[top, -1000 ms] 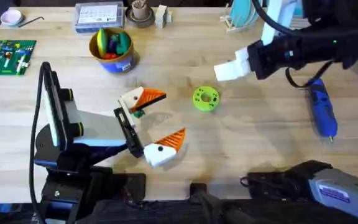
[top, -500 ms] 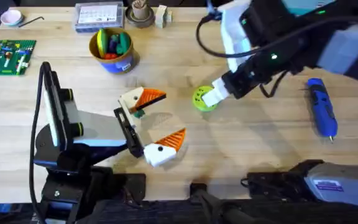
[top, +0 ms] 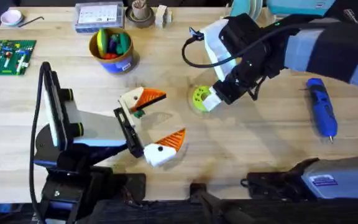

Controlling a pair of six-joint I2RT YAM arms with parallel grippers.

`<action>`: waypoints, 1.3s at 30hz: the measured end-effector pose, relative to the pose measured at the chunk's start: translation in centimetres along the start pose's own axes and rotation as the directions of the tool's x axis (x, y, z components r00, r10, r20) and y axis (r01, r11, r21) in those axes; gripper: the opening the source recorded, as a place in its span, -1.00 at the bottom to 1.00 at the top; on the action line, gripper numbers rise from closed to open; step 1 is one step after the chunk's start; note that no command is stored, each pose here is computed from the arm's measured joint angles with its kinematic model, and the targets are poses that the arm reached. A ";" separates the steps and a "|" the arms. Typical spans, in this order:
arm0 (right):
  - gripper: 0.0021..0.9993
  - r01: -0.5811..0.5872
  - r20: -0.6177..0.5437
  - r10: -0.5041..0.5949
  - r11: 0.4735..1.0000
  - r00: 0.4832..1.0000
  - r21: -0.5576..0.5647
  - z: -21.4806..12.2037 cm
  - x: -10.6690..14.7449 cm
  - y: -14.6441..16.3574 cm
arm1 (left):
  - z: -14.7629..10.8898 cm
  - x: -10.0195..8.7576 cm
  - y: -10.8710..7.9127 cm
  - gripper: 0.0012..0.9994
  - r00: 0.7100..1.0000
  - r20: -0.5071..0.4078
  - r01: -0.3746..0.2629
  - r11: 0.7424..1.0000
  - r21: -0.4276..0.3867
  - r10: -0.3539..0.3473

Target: Pick up the gripper from the table and insert it into the empty holder that is missing its gripper. Then pick up a screw, insert it into the mounting hole, and use the screwdriver to tighten it. Finally, clean up the table by picking up the vegetable and placing it into the bucket.

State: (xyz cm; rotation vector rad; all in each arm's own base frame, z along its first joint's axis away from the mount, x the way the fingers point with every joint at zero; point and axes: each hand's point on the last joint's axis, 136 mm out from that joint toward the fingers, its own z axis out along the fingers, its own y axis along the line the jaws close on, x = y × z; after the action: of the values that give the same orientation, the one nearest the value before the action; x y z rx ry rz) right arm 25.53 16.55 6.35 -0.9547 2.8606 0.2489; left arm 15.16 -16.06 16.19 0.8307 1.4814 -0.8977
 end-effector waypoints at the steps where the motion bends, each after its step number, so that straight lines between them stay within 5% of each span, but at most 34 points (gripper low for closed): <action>1: 0.27 0.000 0.001 0.000 1.000 1.000 0.000 0.0 0.0 0.0 | 0.0 0.0 0.0 0.99 1.000 0.000 0.000 1.000 0.000 0.000; 13: 0.33 -0.018 -0.062 0.017 1.000 0.998 -0.008 -0.2 1.6 0.3 | 0.0 0.0 0.0 0.99 1.000 0.000 0.000 1.000 0.000 0.000; 20: 0.30 -0.040 0.086 0.041 0.999 0.995 -0.004 0.1 -1.1 -0.1 | 0.0 0.0 0.0 0.99 1.000 0.000 0.000 1.000 0.000 0.000; 39: 0.23 -0.176 0.095 0.180 0.983 0.979 -0.051 1.0 0.4 0.5 | 0.0 0.0 0.0 0.99 1.000 0.000 0.000 1.000 0.000 0.000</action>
State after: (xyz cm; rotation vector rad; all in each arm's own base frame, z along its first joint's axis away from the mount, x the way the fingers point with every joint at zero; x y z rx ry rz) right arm 24.93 16.90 5.41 -0.6714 2.8608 0.3642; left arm 15.16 -16.06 16.18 0.8307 1.4814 -0.8978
